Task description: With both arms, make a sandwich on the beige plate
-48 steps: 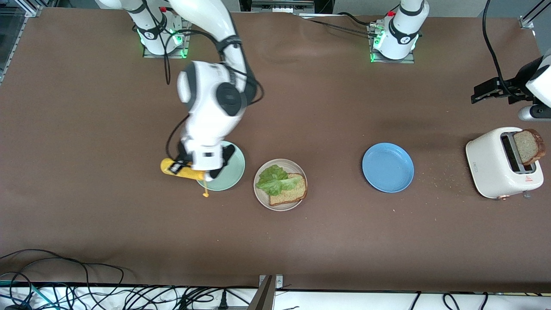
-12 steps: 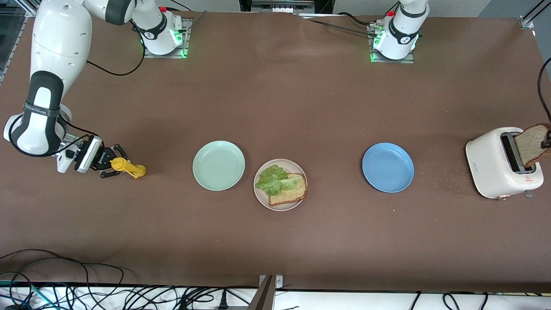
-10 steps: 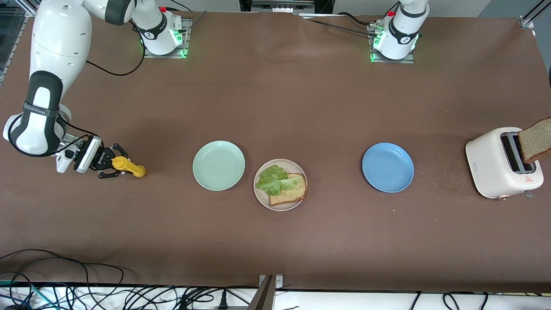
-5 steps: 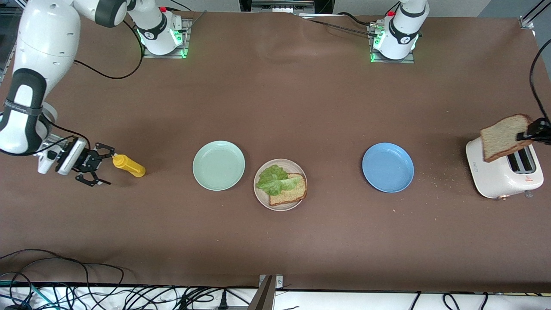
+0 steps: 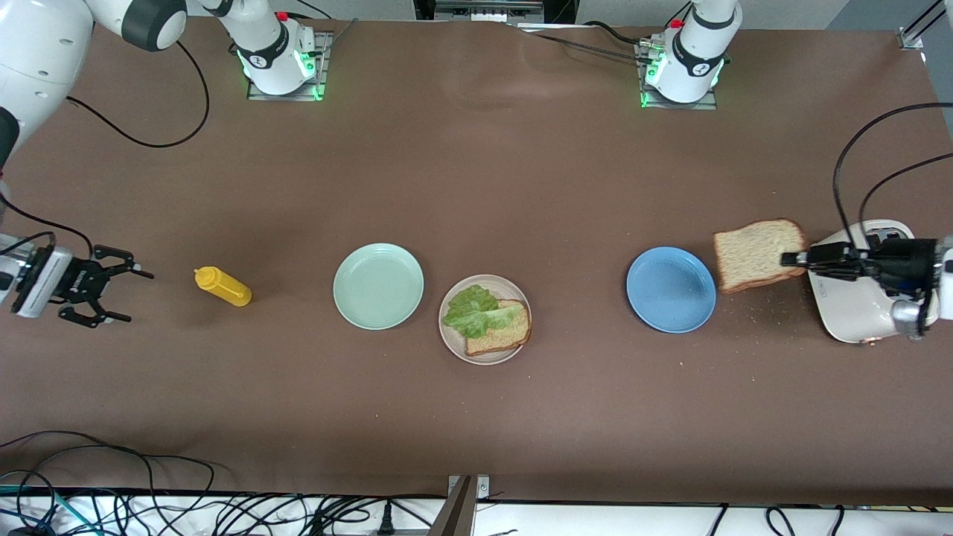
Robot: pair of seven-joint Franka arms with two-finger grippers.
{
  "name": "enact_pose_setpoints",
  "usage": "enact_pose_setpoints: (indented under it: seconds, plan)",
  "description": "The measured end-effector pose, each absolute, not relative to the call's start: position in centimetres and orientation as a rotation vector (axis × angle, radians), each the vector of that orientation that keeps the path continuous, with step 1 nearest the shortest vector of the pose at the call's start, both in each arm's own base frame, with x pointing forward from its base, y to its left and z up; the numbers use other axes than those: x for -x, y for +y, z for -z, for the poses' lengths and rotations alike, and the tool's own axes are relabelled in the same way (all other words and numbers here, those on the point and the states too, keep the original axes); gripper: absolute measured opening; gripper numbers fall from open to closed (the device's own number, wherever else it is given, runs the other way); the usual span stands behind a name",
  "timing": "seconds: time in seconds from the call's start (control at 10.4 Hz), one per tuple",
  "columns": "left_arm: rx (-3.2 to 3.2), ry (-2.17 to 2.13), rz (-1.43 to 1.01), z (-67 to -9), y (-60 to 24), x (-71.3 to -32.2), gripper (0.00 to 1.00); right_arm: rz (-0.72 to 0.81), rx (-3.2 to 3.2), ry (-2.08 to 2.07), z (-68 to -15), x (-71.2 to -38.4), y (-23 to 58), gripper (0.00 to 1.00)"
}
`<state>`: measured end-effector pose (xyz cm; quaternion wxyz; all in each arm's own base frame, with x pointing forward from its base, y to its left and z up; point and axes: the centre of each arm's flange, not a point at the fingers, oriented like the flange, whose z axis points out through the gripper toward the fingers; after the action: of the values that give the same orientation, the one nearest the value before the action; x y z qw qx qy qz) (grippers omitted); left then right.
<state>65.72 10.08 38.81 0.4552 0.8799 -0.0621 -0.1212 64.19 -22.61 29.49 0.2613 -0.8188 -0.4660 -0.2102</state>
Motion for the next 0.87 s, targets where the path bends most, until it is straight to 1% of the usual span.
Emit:
enact_pose_setpoints:
  seconds: [0.19,0.48,0.68,0.87]
  plan:
    - [-2.044,-0.119,0.329,-36.8,4.9,-67.1,0.1,0.453,2.281,-1.101,-34.1,-66.3,-21.0,1.0]
    - [-2.033,-0.069,0.277,-35.8,-1.4,-69.1,0.1,0.243,2.413,-0.778,-42.2,-68.3,-17.6,1.0]
    - [-2.023,0.012,0.215,-32.9,-7.7,-69.7,0.1,0.119,2.48,-0.539,-46.6,-68.7,-14.6,1.0]
    - [-2.028,0.06,0.223,-31.7,-12.0,-69.3,0.1,-0.02,2.598,-0.313,-50.5,-68.0,-11.5,1.0]
